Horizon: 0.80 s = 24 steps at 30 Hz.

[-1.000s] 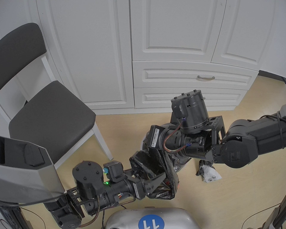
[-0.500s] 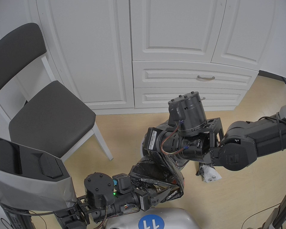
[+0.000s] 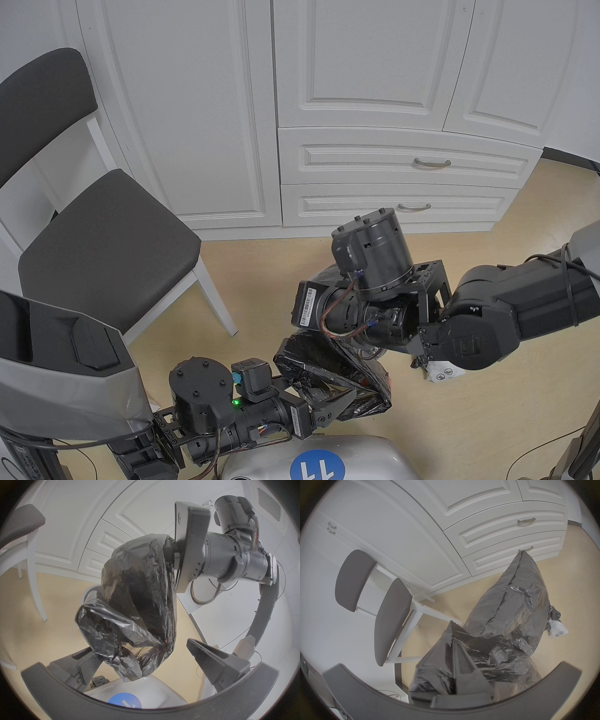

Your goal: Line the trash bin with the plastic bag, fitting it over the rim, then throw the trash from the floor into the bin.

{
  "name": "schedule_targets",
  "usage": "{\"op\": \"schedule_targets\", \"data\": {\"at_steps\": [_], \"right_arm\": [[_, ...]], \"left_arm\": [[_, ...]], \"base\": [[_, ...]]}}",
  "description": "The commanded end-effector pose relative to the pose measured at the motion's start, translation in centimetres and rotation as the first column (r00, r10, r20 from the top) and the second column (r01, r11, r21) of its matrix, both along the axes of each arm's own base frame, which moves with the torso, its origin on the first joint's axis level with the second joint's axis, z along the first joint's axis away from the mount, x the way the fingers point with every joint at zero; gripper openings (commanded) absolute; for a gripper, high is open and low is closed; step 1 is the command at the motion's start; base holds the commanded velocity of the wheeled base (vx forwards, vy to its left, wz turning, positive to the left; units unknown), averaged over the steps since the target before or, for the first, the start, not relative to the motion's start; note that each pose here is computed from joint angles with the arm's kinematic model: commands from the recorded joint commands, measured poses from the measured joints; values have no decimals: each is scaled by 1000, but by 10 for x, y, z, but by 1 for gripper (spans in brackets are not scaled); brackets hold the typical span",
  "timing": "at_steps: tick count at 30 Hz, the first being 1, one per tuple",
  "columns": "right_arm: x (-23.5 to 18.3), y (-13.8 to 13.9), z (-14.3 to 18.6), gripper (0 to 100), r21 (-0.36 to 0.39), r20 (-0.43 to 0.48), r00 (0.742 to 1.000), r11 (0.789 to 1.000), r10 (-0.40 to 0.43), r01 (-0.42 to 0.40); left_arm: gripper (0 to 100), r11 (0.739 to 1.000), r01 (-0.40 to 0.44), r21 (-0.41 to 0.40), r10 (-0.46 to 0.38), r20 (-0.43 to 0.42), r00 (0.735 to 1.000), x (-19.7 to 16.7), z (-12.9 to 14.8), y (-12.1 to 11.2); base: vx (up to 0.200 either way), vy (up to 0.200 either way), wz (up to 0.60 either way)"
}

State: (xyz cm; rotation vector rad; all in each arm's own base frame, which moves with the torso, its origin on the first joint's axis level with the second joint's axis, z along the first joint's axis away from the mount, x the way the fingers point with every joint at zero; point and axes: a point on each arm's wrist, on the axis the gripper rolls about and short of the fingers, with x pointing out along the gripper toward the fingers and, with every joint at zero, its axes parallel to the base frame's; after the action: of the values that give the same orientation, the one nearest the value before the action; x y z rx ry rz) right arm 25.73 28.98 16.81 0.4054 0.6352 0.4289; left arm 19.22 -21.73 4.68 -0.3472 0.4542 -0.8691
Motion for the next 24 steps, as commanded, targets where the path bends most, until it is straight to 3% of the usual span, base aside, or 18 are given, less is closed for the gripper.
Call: {"op": "schedule_targets", "data": {"at_steps": [1, 5, 10, 18, 24], "right_arm": [[-4, 7, -5, 0, -4, -11, 1000, 1000, 16, -16], [-8, 13, -6, 0, 12, -24, 1000, 1000, 20, -20], [-7, 24, -8, 0, 5, -1, 999, 999, -39, 39], [-10, 30, -3, 0, 35, 0, 998, 998, -58, 58], [-15, 34, -5, 0, 28, 6, 998, 998, -61, 60]], "left_arm": [[100, 1000, -1, -2, 1, 1, 1000, 1, 0, 0], [100, 1000, -4, -14, 4, 0, 1000, 3, 0, -3], [100, 999, -42, -12, 42, 8, 999, 9, -4, -9], [100, 987, -157, -33, 158, 23, 987, 22, -8, -21], [100, 985, -164, -58, 166, 22, 986, 25, -5, -25]], "base": [[0, 0, 0], [0, 0, 0], [0, 0, 0], [0, 0, 0], [0, 0, 0]]}}
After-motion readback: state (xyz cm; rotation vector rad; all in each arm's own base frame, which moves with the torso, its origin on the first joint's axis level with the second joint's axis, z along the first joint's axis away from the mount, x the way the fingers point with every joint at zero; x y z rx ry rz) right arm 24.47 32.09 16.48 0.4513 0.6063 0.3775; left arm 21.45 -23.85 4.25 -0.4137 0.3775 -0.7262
